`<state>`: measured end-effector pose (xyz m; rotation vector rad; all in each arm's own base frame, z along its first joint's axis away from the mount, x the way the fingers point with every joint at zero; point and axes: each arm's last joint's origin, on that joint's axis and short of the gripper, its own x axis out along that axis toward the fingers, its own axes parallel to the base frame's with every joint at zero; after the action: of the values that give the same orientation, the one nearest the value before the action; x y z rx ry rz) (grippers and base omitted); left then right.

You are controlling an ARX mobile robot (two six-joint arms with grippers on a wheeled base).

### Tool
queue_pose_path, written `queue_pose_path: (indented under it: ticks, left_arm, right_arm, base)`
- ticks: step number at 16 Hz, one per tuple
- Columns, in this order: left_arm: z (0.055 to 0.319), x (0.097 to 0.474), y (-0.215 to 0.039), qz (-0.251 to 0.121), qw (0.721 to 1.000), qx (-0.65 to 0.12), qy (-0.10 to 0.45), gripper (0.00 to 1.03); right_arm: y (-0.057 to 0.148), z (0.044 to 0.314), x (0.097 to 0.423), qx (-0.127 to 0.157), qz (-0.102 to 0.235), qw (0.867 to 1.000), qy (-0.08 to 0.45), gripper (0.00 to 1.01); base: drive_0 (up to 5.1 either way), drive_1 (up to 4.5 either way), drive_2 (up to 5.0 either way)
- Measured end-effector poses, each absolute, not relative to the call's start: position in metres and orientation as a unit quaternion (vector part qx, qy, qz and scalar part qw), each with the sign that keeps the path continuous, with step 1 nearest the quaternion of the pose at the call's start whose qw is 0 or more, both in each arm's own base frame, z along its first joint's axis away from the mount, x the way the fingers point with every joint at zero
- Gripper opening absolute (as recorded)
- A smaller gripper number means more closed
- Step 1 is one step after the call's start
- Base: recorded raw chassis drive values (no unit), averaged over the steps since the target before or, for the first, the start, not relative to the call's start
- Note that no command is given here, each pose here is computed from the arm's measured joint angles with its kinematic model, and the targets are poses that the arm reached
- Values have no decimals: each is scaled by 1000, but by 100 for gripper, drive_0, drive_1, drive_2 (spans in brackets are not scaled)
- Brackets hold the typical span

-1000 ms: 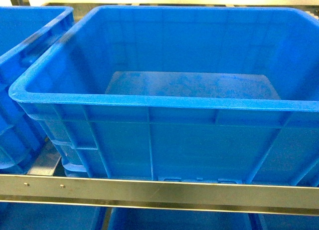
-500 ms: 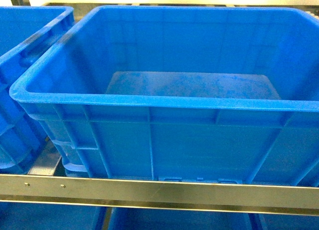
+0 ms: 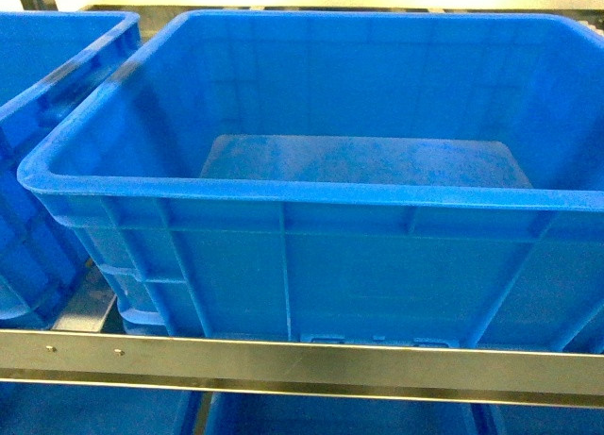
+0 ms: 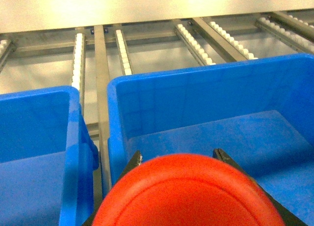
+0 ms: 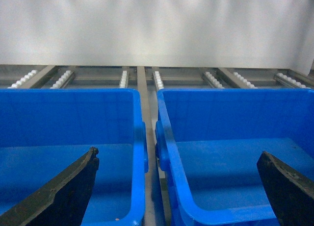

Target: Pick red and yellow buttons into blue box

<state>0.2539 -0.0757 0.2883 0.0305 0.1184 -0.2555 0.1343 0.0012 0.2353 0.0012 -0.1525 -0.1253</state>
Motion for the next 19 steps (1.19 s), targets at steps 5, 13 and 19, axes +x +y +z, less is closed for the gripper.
queue_pose_path:
  ticks: [5,13,19]
  left_arm:
    - [262,313,-105,-188,961,52,196,34]
    - [253,339,-137,-233,937,88,245,80]
    - [277,303,-98,-120,985,41,116,98]
  right_arm:
    - [1,235,134,1,-63,995,-76,98]
    - [1,235,134,1,-63,995,-76,98]
    - [1,235,134,1,-63,995,-76,98]
  base:
    - [0,0,0]
    - [0,0,0]
    - [0,0,0]
